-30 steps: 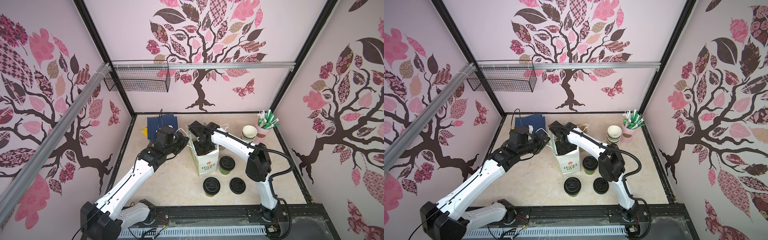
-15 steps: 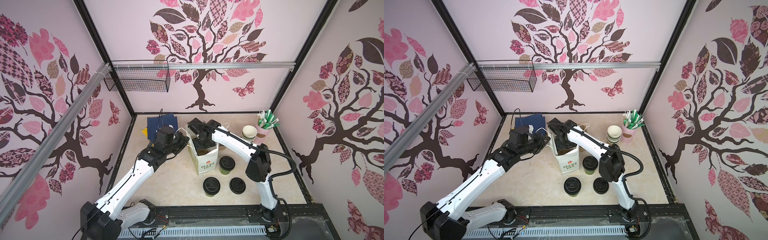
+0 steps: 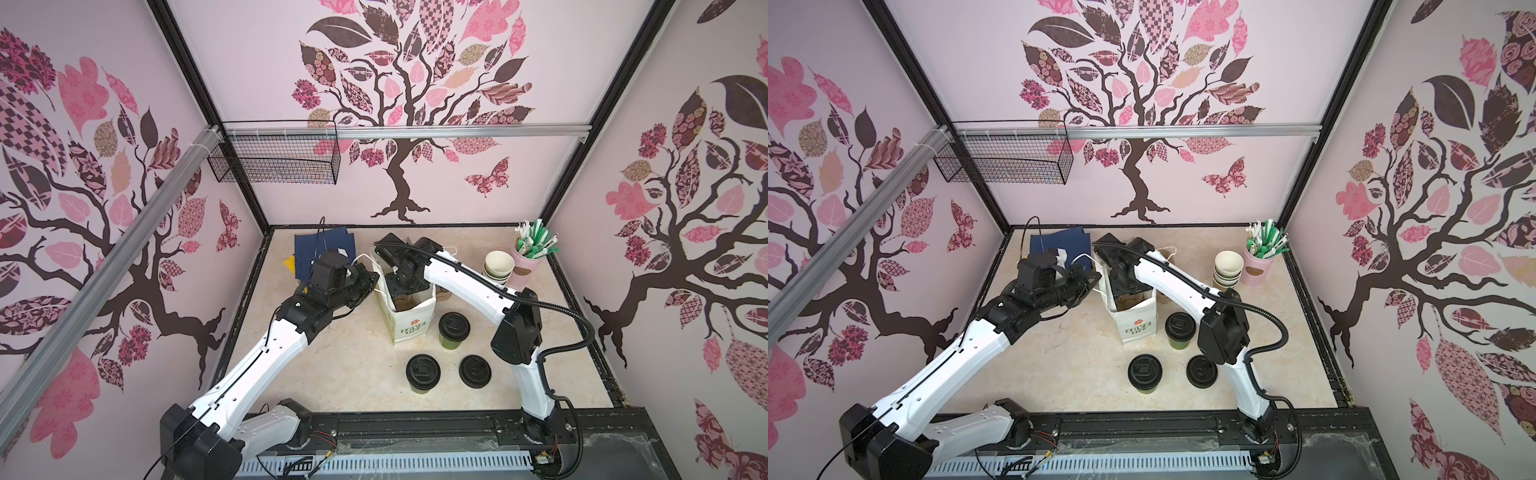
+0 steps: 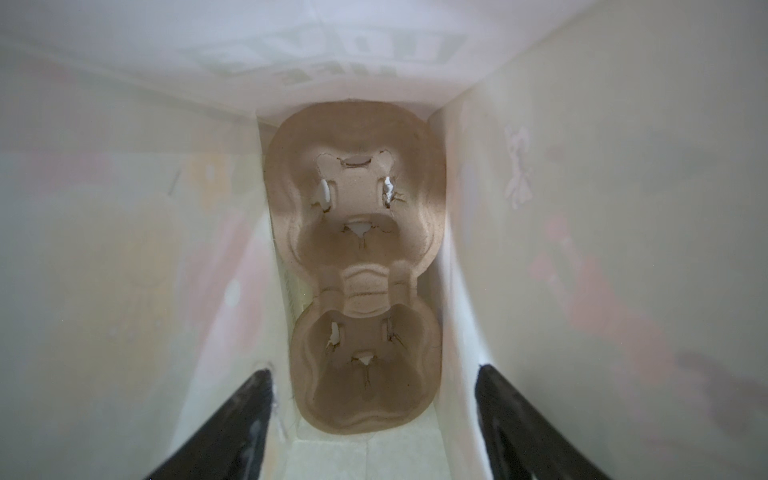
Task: Pack the takeout coffee
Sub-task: 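Open the right gripper to release the carrier at the bag bottom, then lift the right gripper up out of the bag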
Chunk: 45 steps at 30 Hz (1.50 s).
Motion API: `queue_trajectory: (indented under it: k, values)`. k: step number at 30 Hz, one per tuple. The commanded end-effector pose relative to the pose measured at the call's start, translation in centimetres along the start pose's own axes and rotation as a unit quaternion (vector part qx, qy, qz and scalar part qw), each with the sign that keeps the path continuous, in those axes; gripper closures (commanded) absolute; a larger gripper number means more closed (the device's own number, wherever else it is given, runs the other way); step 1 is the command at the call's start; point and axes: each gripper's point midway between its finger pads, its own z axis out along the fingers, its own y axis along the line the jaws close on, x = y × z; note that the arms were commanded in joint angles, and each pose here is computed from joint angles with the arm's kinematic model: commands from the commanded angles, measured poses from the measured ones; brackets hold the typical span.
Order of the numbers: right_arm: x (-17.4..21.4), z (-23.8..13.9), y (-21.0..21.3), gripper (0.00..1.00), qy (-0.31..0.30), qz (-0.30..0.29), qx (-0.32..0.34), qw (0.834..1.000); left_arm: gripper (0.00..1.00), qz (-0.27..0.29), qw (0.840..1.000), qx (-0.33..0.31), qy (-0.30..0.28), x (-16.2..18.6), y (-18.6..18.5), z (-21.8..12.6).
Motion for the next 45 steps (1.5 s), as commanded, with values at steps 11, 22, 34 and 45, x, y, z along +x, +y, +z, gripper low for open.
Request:
queue_trajectory:
  k: [11, 22, 34, 45]
  values:
    - [-1.2, -5.5, 0.3, 0.37, -0.054, 0.020, -0.027, 0.998, 1.00, -0.019, 0.998, -0.058, -0.012, 0.2, 3.5, -0.6]
    - [-3.0, -8.9, 3.8, 0.46, -0.122, -0.025, -0.124, 0.984, 1.00, -0.008, 0.999, -0.039, 0.002, 0.2, 2.4, 0.1]
    - [-5.9, -16.7, 5.5, 0.47, -0.239, -0.068, -0.176, 0.952, 1.00, -0.001, 1.000, -0.031, 0.002, 0.1, 1.8, 0.2]
    - [-3.8, -24.1, 0.7, 0.37, -0.271, -0.067, -0.138, 0.950, 0.88, 0.003, 1.000, -0.004, 0.002, 0.0, 0.6, 0.1]
